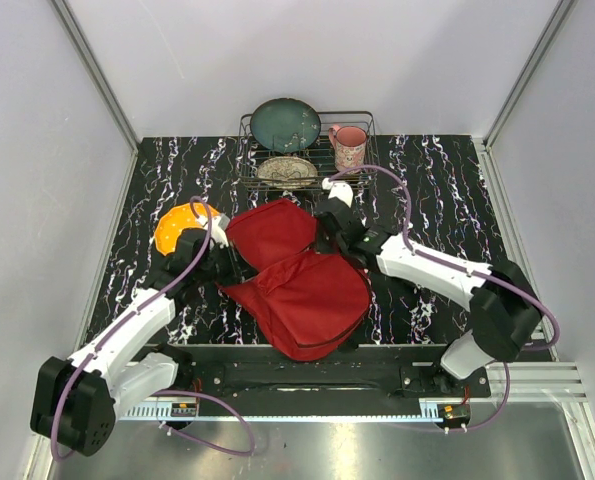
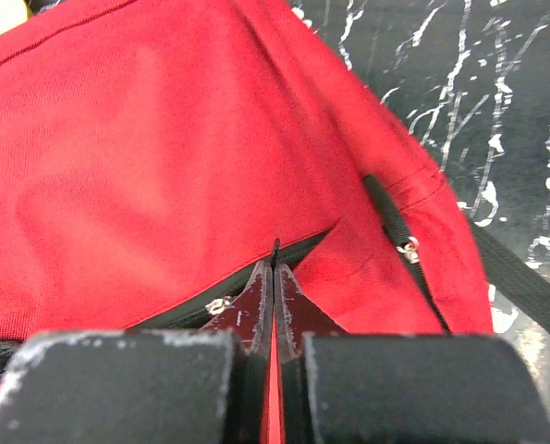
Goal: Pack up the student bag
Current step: Zip the student bag at the center of the board.
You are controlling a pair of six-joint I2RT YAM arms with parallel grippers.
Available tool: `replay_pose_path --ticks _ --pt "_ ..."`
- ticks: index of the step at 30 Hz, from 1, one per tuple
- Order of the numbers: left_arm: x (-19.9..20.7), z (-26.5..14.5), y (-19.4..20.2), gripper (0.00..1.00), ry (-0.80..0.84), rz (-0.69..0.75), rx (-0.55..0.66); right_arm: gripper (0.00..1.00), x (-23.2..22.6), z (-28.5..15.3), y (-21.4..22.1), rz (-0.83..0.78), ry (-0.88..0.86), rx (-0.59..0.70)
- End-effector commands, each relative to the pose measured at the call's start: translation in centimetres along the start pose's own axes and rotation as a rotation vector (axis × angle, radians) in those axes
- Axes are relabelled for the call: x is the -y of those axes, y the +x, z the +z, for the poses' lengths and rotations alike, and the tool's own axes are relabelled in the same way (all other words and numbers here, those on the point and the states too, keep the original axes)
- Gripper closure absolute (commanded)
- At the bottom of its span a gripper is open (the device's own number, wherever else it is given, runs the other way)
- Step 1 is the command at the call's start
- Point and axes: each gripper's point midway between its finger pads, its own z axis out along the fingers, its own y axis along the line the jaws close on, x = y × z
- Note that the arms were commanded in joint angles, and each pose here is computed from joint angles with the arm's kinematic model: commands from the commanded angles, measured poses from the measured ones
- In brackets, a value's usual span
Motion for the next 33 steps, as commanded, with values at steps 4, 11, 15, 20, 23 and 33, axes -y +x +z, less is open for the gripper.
replay_pose_path --ticks 4,11,15,20,23,33 --pt "1.3 0.0 -3.0 1.00 0.033 0.128 0.040 1.00 2.7 -5.2 -6.5 0.036 0.039 0.246" --pt "5.2 2.2 -6.8 1.00 0.163 0.251 -0.004 1.00 0.4 -7.9 -4.2 -0.010 -0.046 0.238" --pt "4.5 3.5 -9.0 0.97 0.065 0.240 -0.010 1.00 0.4 -8.1 -1.7 0.031 -0.062 0.202" --pt "2.6 2.7 -8.5 0.31 -0.031 0.204 0.009 1.00 1.2 -7.5 -0.7 0.046 -0.028 0.189" --pt "2.6 1.5 -7.6 0.20 -0.024 0.182 0.037 1.00 0.9 -6.7 -0.4 0.041 -0.030 0.177" --pt "3.8 -0.8 -5.3 0.08 0.075 0.155 0.060 1.00 -1.4 -3.0 -0.8 0.011 -0.006 0.090"
